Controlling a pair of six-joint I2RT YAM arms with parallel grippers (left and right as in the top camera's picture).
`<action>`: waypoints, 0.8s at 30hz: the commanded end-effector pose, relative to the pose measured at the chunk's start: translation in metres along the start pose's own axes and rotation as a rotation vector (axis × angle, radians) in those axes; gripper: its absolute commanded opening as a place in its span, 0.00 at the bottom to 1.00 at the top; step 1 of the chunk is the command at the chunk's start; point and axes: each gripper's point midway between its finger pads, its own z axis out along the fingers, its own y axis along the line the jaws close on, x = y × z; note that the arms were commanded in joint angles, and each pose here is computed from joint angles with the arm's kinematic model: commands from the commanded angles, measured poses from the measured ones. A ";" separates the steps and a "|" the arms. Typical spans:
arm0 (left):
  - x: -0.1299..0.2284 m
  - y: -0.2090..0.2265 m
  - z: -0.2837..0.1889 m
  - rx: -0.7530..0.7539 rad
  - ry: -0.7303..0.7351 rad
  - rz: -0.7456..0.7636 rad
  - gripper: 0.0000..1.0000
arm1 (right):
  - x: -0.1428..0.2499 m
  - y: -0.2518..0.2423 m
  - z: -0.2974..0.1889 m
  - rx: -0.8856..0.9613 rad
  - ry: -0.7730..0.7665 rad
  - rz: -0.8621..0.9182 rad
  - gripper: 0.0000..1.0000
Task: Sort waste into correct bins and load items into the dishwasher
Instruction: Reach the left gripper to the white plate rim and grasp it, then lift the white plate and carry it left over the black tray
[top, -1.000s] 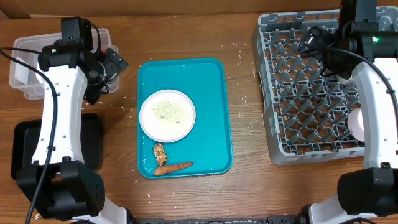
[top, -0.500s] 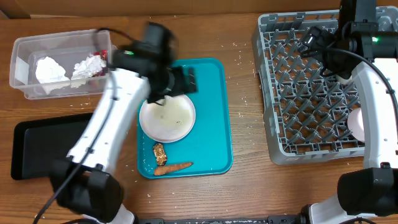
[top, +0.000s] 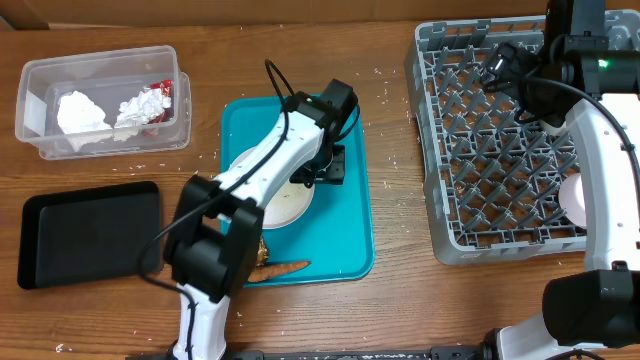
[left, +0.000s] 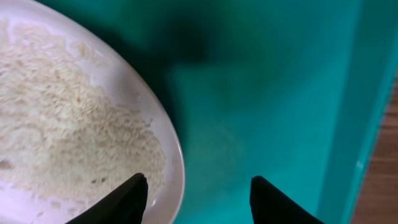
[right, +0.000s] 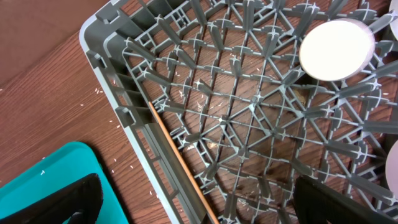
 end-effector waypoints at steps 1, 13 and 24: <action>-0.004 0.011 0.027 -0.079 0.011 0.009 0.57 | -0.003 -0.001 -0.011 -0.004 -0.029 0.006 1.00; -0.013 0.020 0.039 -0.148 -0.027 -0.023 0.34 | -0.003 -0.001 -0.011 -0.004 -0.029 0.006 1.00; -0.007 0.025 0.037 -0.214 -0.032 -0.020 0.04 | -0.003 -0.001 -0.011 -0.004 -0.028 0.006 1.00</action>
